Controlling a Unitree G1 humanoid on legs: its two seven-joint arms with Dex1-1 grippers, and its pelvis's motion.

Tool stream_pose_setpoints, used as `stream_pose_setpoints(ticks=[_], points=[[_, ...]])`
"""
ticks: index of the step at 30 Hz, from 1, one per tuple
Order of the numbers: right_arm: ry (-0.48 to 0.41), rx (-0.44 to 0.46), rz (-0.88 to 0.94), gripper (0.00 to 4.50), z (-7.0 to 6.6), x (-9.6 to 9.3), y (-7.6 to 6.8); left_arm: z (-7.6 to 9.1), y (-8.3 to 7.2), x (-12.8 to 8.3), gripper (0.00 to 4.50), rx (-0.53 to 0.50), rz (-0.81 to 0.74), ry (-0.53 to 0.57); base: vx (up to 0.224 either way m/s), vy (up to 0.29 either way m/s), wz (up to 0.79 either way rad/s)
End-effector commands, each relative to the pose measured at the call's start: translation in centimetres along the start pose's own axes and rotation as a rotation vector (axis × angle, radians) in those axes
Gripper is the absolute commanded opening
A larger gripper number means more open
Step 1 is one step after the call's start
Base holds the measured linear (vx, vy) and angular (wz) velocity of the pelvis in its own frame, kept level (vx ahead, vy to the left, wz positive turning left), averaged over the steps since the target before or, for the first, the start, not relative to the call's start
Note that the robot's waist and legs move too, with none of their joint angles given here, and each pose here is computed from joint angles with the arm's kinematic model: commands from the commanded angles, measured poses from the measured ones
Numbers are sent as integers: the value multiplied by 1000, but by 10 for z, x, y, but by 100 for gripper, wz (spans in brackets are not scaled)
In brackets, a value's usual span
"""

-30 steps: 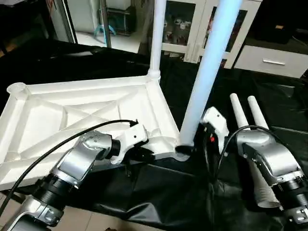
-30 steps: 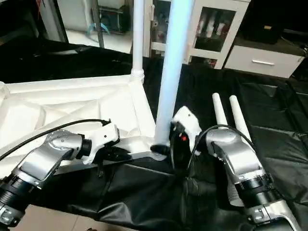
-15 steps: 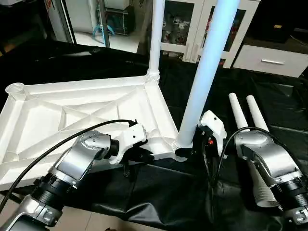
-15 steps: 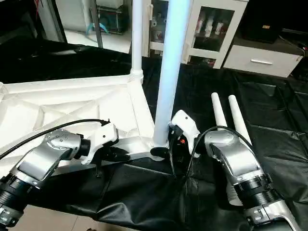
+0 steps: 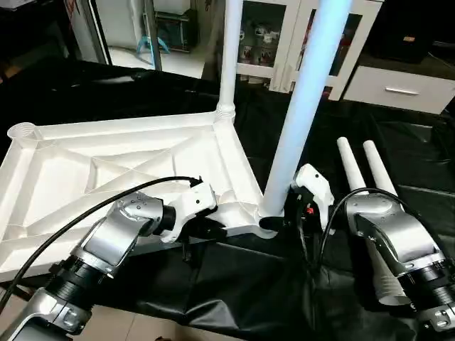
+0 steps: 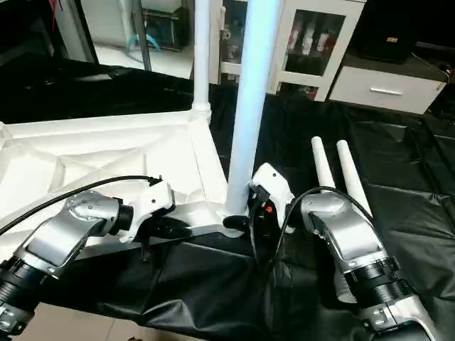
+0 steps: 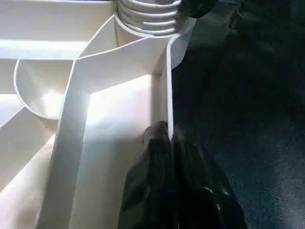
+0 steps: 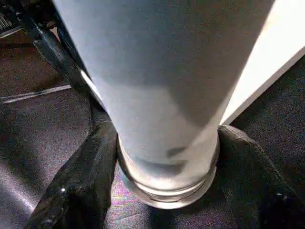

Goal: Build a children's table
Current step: Rotate leg to tighten

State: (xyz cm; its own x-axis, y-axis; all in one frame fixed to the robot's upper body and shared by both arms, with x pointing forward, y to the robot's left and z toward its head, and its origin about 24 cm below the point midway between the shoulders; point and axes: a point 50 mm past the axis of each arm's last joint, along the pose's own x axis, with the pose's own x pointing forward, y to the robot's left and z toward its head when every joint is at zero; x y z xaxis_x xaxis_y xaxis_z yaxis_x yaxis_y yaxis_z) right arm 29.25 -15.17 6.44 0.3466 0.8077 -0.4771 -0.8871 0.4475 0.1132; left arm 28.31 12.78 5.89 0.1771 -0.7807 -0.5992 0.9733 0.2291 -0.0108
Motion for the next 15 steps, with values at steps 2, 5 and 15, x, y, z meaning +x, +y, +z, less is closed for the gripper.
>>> stream_pose_setpoints(ticks=[2, 5, 15], points=[[-20, 21, -98, 272, -2, 7, -6, 4, -8, 9, 0, 4, -64, -22, 0, 0, 0], [-66, 93, -242, 272, -5, 17, -15, 8, -3, 15, 0, -15, -2, -45, 0, 0, 0], [-91, 255, -671, 269, -10, 70, -22, 28, 25, 52, 0, -124, 295, -82, 0, 0, 0]])
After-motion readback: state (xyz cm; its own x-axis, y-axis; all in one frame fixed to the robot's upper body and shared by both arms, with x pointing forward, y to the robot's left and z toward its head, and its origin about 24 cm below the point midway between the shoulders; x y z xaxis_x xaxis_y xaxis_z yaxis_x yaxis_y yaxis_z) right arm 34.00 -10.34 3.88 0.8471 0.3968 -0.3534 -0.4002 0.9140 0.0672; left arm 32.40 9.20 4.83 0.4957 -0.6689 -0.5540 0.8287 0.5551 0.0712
